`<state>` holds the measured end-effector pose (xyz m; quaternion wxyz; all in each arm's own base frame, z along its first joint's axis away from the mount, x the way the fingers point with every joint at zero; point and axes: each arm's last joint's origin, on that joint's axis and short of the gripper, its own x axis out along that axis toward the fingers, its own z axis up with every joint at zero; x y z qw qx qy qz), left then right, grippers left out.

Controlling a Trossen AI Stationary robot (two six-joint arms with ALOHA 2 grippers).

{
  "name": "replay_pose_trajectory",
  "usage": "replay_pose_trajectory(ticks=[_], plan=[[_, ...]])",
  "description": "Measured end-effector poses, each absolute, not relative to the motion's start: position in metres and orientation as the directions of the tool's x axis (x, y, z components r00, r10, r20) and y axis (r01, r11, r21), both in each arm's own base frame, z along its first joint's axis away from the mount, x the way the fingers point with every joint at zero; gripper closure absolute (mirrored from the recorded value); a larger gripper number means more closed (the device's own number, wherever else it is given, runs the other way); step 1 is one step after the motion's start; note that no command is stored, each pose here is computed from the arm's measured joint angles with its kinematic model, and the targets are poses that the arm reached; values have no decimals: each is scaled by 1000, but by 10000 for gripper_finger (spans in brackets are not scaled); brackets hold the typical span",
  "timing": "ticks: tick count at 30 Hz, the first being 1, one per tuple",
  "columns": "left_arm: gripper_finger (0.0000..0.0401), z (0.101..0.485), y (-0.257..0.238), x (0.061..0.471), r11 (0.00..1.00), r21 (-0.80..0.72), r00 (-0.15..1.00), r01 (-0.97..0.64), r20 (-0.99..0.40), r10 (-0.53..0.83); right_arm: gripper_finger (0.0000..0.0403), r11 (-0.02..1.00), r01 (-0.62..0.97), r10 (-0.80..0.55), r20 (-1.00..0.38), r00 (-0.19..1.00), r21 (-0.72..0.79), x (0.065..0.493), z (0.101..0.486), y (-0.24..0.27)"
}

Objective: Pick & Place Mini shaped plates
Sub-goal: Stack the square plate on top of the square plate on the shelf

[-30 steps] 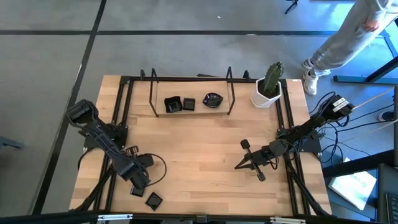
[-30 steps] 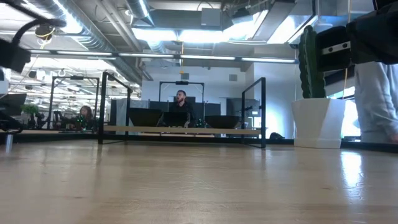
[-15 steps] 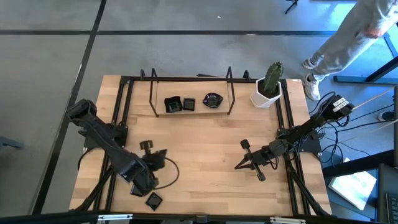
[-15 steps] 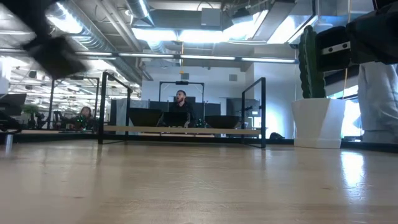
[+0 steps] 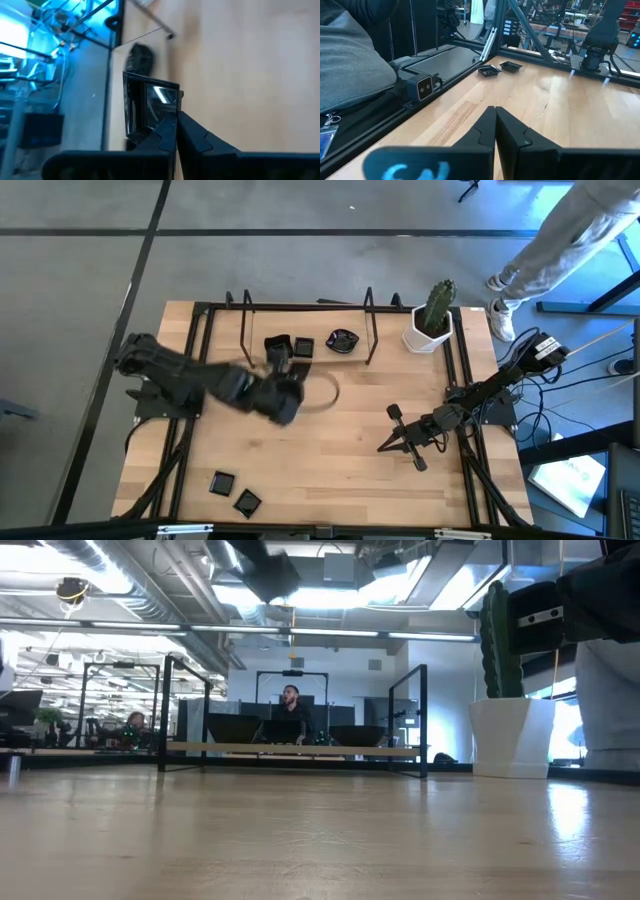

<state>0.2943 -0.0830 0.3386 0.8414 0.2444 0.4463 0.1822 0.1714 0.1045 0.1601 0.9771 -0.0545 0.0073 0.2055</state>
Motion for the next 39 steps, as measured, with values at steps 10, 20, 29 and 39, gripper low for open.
replay_pose_trajectory(ticks=[10,20,29,39], plan=[[399,297,12,320,841,535,411,77,-786,463,393,908,-403,401,-37,915,-119,171,160,104],[399,255,61,333,851,515,392,104,-807,441,393,907,-403,401,-45,915,-123,171,159,104],[399,227,87,341,867,490,310,90,-841,444,393,907,-403,401,-38,915,-119,172,160,105],[397,212,90,346,854,510,257,98,-842,473,393,907,-403,402,-39,915,-119,172,160,105]])
